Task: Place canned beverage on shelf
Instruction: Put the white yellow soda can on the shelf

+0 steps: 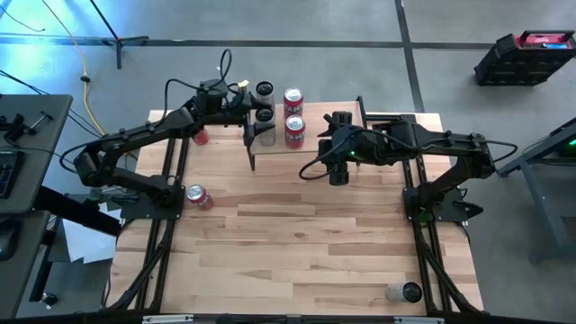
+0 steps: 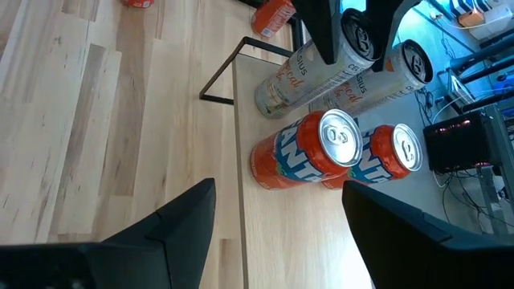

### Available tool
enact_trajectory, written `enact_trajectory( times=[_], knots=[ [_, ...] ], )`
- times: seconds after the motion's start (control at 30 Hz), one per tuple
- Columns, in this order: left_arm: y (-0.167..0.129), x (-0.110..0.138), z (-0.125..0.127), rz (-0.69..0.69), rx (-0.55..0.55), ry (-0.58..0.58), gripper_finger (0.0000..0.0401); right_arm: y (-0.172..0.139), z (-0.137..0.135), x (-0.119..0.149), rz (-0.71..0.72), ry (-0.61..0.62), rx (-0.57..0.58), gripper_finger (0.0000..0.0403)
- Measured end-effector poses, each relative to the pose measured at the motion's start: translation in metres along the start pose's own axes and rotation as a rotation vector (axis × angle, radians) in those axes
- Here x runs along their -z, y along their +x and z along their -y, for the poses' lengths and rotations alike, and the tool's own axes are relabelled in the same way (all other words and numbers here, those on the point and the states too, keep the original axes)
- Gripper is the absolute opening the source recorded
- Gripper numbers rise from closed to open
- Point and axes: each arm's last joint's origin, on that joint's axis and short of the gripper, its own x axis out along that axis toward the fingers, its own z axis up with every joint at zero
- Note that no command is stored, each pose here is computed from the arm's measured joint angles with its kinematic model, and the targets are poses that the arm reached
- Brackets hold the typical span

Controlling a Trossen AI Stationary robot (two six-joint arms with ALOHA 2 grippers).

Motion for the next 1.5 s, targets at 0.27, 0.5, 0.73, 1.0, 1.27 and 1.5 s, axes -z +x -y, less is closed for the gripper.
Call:
enact_trajectory(
  times=[0.27,0.5,0.73,1.0,1.27,1.5],
  knots=[
    [-0.010,-0.009,0.003,0.047,-0.008,0.020,0.0329,0.000,0.000,0.000,0.001,-0.007,0.000,0.0256],
    [-0.024,-0.021,0.008,0.104,-0.011,0.044,0.0329,0.000,0.000,0.000,0.001,-0.007,0.000,0.0256],
    [-0.045,-0.041,0.022,0.235,0.005,0.040,0.0328,0.001,0.001,0.002,-0.018,0.001,-0.001,0.0256],
    [-0.070,-0.052,0.040,0.276,0.048,0.028,0.0328,-0.003,0.002,0.020,-0.177,0.080,0.029,0.0256],
    [-0.083,-0.060,0.075,0.321,0.255,0.083,0.0328,-0.034,0.004,0.036,-0.223,0.165,0.090,0.0256],
    [-0.094,-0.067,0.099,0.381,0.366,0.110,0.0328,-0.070,-0.003,0.028,-0.012,0.190,0.082,0.0256]
  ],
)
